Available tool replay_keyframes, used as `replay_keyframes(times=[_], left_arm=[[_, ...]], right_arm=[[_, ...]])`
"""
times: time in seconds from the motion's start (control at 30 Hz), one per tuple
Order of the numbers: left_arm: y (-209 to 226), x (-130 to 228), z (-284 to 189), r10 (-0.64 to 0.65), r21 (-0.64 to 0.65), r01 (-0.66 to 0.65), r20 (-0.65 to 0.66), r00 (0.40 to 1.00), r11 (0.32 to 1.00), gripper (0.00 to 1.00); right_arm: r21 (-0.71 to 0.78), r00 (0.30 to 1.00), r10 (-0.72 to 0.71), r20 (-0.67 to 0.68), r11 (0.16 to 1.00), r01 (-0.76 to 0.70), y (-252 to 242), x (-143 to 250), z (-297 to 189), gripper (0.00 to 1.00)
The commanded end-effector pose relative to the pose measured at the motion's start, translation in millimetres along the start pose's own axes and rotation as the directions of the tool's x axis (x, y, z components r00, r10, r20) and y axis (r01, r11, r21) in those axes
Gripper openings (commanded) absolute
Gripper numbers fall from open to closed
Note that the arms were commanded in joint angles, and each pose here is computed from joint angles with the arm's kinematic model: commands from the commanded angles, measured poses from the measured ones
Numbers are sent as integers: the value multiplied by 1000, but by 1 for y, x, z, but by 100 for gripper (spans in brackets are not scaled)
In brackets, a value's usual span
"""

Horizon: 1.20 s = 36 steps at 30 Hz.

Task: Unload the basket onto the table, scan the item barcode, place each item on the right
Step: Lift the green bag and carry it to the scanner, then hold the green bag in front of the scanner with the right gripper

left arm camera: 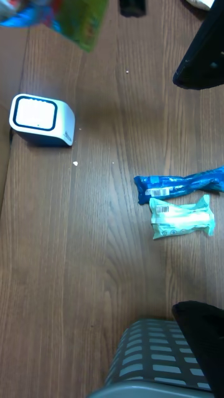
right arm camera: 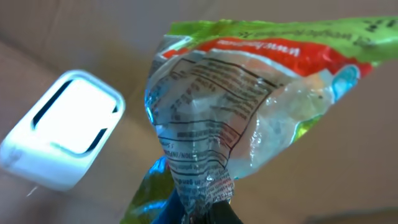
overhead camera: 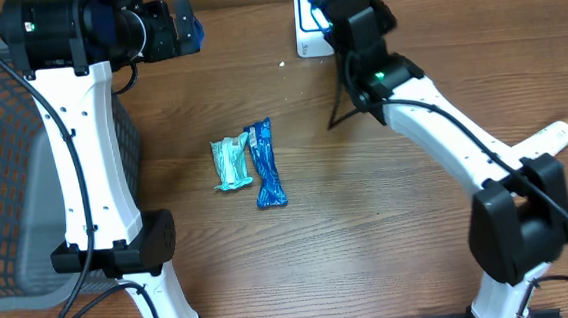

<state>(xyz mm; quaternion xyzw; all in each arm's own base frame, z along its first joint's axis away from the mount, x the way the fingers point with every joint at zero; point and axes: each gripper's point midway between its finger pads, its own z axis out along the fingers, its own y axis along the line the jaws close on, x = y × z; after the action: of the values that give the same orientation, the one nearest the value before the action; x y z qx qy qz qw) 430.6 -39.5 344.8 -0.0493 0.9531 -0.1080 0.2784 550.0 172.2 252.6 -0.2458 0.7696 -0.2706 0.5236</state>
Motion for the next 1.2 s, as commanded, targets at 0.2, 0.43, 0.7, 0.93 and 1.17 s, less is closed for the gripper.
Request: replay_keyframes(times=[0.2, 0.43, 0.7, 0.93, 1.17], left_arm=[[-6, 0, -8, 20, 15, -20, 16, 1000, 1000, 100], [-6, 0, -8, 20, 15, -20, 16, 1000, 1000, 99], [-6, 0, -8, 20, 15, -20, 16, 1000, 1000, 100], [-6, 0, -8, 20, 15, -20, 16, 1000, 1000, 100], [-6, 0, -8, 20, 15, -20, 16, 1000, 1000, 100]], right_arm=[[191, 929, -365, -64, 909, 370, 24, 3, 41, 4], [194, 872, -486, -52, 852, 487, 49, 10, 59, 4], [200, 867, -493, -66, 845, 496, 48, 13, 62, 4], [182, 821, -563, -101, 800, 571, 54, 26, 70, 4], [204, 765, -595, -245, 740, 641, 44, 41, 66, 4]])
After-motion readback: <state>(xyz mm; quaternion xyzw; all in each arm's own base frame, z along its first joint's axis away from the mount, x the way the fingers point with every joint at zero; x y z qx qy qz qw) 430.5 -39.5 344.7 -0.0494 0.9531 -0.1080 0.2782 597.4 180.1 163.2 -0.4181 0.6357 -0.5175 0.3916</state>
